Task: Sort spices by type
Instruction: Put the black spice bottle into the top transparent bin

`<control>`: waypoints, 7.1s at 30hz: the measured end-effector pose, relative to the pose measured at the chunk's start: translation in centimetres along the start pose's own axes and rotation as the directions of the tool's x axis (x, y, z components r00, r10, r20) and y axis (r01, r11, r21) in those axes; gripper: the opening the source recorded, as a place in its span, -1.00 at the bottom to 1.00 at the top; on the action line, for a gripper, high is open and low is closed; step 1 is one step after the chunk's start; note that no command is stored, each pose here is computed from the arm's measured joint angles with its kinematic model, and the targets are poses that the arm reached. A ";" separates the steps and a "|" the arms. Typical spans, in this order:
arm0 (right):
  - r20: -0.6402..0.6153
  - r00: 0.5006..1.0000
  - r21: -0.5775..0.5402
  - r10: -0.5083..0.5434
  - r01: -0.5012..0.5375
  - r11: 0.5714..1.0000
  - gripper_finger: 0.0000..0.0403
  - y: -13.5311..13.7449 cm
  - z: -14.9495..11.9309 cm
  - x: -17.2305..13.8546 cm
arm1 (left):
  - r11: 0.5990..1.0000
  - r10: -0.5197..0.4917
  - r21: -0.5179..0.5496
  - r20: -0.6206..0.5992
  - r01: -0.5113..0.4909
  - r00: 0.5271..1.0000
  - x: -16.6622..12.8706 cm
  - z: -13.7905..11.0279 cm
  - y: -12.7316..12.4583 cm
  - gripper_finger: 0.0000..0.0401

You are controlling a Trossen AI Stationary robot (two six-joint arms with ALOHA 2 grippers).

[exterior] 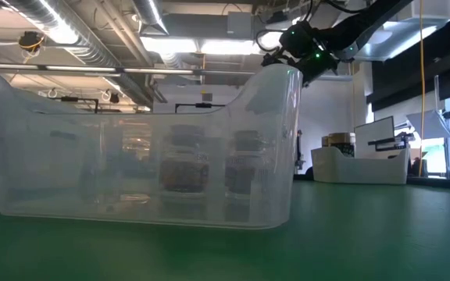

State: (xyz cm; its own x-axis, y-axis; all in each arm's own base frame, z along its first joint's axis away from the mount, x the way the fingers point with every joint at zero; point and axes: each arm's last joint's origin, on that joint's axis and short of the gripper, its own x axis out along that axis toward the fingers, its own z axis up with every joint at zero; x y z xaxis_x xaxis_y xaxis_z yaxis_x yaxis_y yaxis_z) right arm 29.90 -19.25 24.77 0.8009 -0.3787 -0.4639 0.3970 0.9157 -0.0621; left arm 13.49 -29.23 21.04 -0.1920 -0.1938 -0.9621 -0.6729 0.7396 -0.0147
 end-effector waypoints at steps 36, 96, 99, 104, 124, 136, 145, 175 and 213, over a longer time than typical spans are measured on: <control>0.010 0.977 -0.203 0.211 -0.205 0.957 0.45 4.7 0.6 -0.1 | 0.982 0.103 0.084 0.508 -0.169 0.855 -18.9 21.6 5.3 0.00; -0.150 0.988 -0.179 -0.044 0.017 0.984 0.45 5.0 -0.7 -0.3 | 0.928 0.214 0.167 0.494 -0.334 0.842 -16.6 39.8 13.2 0.50; -0.149 0.988 -0.178 -0.044 0.017 0.984 0.45 5.0 -0.7 -0.3 | 0.913 0.207 0.184 0.559 -0.363 0.803 -17.1 38.3 13.2 0.50; -0.149 0.988 -0.178 -0.044 0.017 0.984 0.45 5.0 -0.7 -0.3 | 0.928 0.128 0.170 0.692 -0.333 0.711 -16.7 35.7 14.6 0.50; -0.042 0.998 -0.100 -0.043 0.039 0.994 0.45 4.9 1.6 5.2 | 0.984 -0.161 0.159 0.987 -0.085 -0.025 -7.5 28.0 20.6 0.50; -0.168 0.984 -0.024 -0.052 0.049 0.999 0.45 2.5 2.7 10.8 | 0.975 -0.161 0.157 0.987 -0.155 -0.011 -7.3 28.0 20.6 0.50; -0.184 0.983 -0.014 -0.018 0.016 1.000 0.45 2.6 1.5 12.1 | 0.975 -0.163 0.159 0.986 -0.153 -0.018 -7.3 28.0 20.6 0.50; -0.757 0.638 -0.345 -0.140 -0.209 0.915 0.45 -1.4 -1.3 4.8 | 0.975 -0.163 0.158 0.987 -0.154 -0.015 -7.3 28.0 20.6 0.50; -0.777 0.626 -0.423 -0.067 -0.439 0.793 0.10 2.7 -5.7 9.3 | 0.976 -0.160 0.156 0.987 -0.155 -0.013 -7.3 28.0 20.6 0.50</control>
State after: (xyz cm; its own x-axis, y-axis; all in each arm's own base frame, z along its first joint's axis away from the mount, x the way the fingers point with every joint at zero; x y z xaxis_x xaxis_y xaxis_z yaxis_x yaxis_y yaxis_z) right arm 35.85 -19.54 15.27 0.1263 -0.1943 -0.9728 -0.2265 0.9491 -0.2190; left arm 21.04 5.52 20.11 0.8153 0.5203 -0.2541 -0.5151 0.8522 0.0920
